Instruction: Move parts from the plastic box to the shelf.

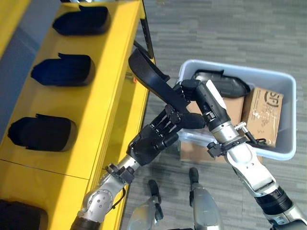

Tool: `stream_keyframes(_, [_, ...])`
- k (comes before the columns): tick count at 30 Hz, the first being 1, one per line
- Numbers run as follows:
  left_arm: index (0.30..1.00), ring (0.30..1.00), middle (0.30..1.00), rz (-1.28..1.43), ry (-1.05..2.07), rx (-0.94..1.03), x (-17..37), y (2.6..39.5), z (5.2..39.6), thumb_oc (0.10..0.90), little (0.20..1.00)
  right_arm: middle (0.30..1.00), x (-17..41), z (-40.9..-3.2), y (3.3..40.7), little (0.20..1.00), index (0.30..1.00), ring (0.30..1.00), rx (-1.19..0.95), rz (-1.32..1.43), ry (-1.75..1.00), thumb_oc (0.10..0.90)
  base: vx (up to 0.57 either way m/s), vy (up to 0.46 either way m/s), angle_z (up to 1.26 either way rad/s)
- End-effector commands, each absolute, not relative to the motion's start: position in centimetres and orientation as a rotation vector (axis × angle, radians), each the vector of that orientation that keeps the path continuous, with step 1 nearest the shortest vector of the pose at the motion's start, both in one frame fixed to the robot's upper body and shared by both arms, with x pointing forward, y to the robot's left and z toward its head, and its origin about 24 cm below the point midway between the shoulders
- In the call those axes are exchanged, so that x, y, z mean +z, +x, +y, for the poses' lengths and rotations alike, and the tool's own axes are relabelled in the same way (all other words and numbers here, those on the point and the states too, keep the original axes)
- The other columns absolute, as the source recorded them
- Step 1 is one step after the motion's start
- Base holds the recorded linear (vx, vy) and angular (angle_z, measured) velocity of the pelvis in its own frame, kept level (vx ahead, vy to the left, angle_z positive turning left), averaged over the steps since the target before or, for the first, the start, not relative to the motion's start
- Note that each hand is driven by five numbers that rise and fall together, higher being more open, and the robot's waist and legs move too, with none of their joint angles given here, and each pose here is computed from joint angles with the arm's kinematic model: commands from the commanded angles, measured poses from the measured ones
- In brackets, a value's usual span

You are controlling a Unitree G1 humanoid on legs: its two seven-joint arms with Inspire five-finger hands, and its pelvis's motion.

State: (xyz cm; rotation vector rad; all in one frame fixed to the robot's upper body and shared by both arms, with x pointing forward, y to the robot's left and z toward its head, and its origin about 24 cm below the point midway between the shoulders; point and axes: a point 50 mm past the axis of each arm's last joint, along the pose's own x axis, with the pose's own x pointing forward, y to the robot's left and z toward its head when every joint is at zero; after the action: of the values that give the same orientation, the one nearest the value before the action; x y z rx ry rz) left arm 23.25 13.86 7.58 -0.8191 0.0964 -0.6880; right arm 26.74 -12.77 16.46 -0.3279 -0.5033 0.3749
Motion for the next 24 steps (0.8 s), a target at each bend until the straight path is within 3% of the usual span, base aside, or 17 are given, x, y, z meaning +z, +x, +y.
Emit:
stream_keyframes(1, [1.000, 1.000, 1.000, 0.017, -0.859, -0.763, 8.7, 22.5, 13.3, 0.900, 1.000, 0.300, 19.4, -10.8, 24.3, 0.300, 0.300, 0.300, 0.487, -0.720, -0.162, 0.400, 0.17, 0.028, 0.06])
stream_keyframes(5, [1.000, 1.000, 1.000, 0.039, -0.811, -0.714, 8.2, 22.3, 14.2, 0.900, 1.000, 0.300, 18.0, -11.2, 24.3, 0.300, 0.300, 0.300, 0.528, -0.639, -0.220, 0.400, 0.16, 0.019, 0.07])
stream_keyframes(12, [1.000, 1.000, 1.000, 0.100, -0.740, -0.681, 7.4, 22.2, 15.7, 0.900, 1.000, 0.300, 16.3, -14.7, 24.5, 0.300, 0.300, 0.300, 0.423, -0.517, -0.364, 0.400, 0.11, -0.010, 0.32])
stream_keyframes(18, [1.000, 1.000, 1.000, 0.101, -0.703, -0.744, 7.6, 21.9, 16.0, 0.900, 1.000, 0.300, 15.5, -17.8, 23.8, 0.300, 0.300, 0.300, 0.288, -0.450, -0.381, 0.400, 0.01, -0.100, 0.63])
stream_keyframes(24, [1.000, 1.000, 1.000, 0.036, -0.726, -0.818, 8.6, 22.5, 14.8, 0.900, 1.000, 0.300, 15.3, -18.5, 24.2, 0.300, 0.300, 0.300, 0.266, -0.439, -0.395, 0.400, -0.15, -0.186, 0.67])
